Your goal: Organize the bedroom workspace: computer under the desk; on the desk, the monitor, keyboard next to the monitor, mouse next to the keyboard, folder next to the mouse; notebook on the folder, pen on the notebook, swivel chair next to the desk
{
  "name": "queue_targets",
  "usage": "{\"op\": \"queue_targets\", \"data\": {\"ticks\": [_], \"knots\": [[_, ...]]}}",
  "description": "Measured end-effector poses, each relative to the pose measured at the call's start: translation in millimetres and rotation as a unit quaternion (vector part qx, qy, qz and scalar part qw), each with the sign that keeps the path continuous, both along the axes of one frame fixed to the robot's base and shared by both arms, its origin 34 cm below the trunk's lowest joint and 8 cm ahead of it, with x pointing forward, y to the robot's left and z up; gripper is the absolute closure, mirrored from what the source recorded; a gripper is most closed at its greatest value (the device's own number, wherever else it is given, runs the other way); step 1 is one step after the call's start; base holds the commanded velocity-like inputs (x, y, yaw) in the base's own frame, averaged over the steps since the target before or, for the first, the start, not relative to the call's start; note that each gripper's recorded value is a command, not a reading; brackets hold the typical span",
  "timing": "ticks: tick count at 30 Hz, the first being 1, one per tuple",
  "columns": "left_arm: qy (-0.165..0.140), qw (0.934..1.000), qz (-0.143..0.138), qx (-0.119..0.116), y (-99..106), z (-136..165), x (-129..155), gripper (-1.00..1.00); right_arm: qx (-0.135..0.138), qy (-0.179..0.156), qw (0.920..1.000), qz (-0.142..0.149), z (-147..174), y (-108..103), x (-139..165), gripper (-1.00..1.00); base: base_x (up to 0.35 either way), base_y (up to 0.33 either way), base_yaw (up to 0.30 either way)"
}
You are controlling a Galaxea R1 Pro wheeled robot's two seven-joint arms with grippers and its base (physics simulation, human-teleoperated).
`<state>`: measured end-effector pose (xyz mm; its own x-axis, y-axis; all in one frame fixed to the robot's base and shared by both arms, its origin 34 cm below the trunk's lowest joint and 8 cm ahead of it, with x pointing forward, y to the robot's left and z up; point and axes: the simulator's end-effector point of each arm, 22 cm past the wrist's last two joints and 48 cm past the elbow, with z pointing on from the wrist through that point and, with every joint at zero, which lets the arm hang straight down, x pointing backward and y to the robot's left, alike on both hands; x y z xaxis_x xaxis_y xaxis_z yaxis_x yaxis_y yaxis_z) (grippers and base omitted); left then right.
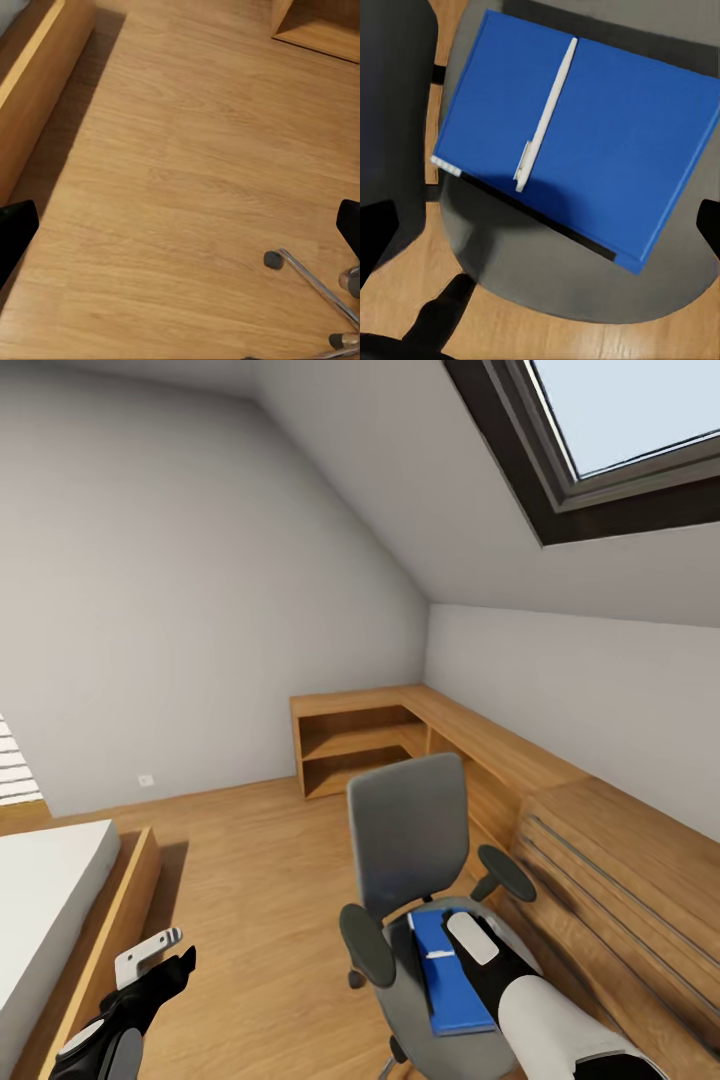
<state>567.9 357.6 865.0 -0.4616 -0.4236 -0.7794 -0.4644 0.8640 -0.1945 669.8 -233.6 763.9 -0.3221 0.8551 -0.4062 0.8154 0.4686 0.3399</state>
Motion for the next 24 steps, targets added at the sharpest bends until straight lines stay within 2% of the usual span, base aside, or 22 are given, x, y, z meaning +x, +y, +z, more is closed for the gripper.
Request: {"op": "queue_targets", "data": {"ticks": [3,12,19,24], "knots": [[0.001,1.0,0.0,0.0,-0.1,-0.4,0.1,-1.0,0.004,-0.015,0.9998,0.009,1.8,2.6,6.2,-1.0,0.087,0.035,0.001],[-0.001,1.0,-0.001,-0.001,-0.4,1.3,0.7,-1.0,0.006,-0.021,0.9996,0.02,-3.0,5.4,5.6,-1.0,0.091,0.022,0.0],[-0.03,0.9995,0.002,0.006,3.2,28.7,8.1,-1.0,0.003,-0.032,0.9992,0.023,0.7,0.4,11.2,-1.0,0.006,0.001,0.0],[-0.038,0.9993,0.003,0.006,3.6,30.1,10.4,-1.0,-0.003,-0.047,0.9985,0.028,-0.6,-10.6,18.6,-1.0,0.0,0.0,0.0]]}}
